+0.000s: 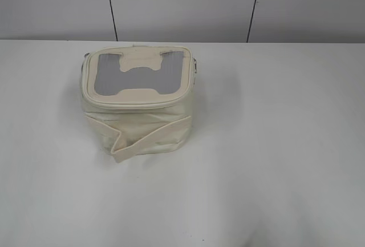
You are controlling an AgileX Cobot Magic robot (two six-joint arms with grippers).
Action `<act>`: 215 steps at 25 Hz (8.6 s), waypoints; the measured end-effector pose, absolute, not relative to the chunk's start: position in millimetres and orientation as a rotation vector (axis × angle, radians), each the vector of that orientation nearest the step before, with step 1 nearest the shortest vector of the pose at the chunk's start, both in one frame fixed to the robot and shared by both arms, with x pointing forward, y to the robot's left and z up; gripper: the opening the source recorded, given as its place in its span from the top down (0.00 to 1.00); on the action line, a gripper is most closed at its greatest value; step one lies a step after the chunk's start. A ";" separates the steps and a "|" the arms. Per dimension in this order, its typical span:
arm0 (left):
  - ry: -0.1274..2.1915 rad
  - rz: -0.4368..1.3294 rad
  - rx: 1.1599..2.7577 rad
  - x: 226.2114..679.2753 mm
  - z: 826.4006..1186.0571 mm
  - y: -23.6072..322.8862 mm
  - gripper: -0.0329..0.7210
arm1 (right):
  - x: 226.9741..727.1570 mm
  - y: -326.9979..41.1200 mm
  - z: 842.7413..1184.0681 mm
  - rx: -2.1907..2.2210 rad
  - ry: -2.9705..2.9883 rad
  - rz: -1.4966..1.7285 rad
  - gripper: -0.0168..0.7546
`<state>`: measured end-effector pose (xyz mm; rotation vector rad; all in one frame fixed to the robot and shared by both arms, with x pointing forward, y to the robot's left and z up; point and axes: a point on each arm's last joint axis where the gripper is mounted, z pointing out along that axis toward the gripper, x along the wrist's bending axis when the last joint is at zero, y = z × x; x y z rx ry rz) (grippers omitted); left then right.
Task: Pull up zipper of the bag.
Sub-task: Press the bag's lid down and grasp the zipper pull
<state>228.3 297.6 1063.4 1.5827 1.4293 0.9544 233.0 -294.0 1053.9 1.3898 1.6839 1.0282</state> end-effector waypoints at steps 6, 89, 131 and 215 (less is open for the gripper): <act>1.429 0.954 1.583 228.3 1063.4 297.6 0.64 | 233.0 -294.0 1053.9 1.390 1.684 1.028 0.27; 1.229 0.472 1.602 360.7 1090.2 256.3 0.64 | 685.5 5.2 964.9 0.726 2.746 1.516 0.92; 0.935 0.445 2.088 589.2 925.0 223.1 0.63 | 686.9 3.8 964.6 0.855 2.744 1.525 0.92; 0.691 0.595 2.141 621.0 924.6 226.0 0.64 | 687.5 3.2 963.8 0.898 2.743 1.511 0.92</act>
